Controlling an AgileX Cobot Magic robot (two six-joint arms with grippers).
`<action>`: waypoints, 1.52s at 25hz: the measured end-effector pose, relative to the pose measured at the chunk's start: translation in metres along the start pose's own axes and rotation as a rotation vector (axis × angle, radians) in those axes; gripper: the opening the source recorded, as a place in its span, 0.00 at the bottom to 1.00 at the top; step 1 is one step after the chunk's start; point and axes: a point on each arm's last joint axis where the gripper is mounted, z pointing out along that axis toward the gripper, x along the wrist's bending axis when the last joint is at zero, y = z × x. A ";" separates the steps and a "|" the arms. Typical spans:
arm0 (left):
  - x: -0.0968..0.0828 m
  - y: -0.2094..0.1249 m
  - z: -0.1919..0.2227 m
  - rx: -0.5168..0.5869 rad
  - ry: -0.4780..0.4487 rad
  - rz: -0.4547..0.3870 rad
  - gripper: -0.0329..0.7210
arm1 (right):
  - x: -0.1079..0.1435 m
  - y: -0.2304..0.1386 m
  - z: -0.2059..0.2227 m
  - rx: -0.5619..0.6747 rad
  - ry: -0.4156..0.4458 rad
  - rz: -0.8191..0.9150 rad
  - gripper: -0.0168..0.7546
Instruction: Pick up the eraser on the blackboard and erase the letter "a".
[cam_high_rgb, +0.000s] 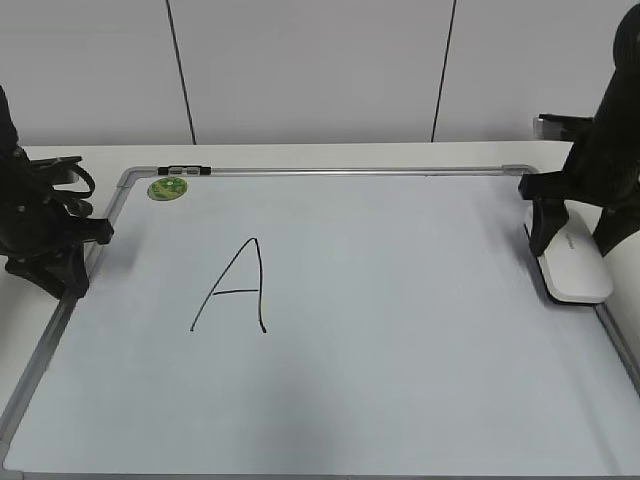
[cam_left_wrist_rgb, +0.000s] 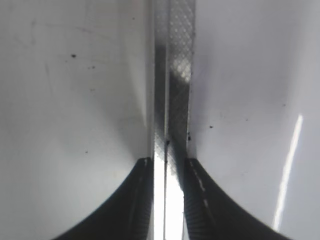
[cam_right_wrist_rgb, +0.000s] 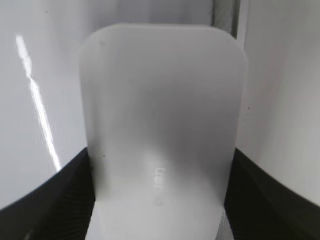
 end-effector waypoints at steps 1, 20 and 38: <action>0.000 0.000 0.000 0.000 0.000 0.000 0.26 | 0.000 0.000 0.003 0.007 -0.001 0.000 0.70; 0.000 0.000 0.001 0.002 0.000 0.000 0.26 | -0.003 0.003 0.023 0.054 -0.009 0.002 0.72; -0.003 0.014 -0.023 -0.019 0.018 0.032 0.66 | -0.003 0.001 -0.015 -0.045 -0.043 0.017 0.89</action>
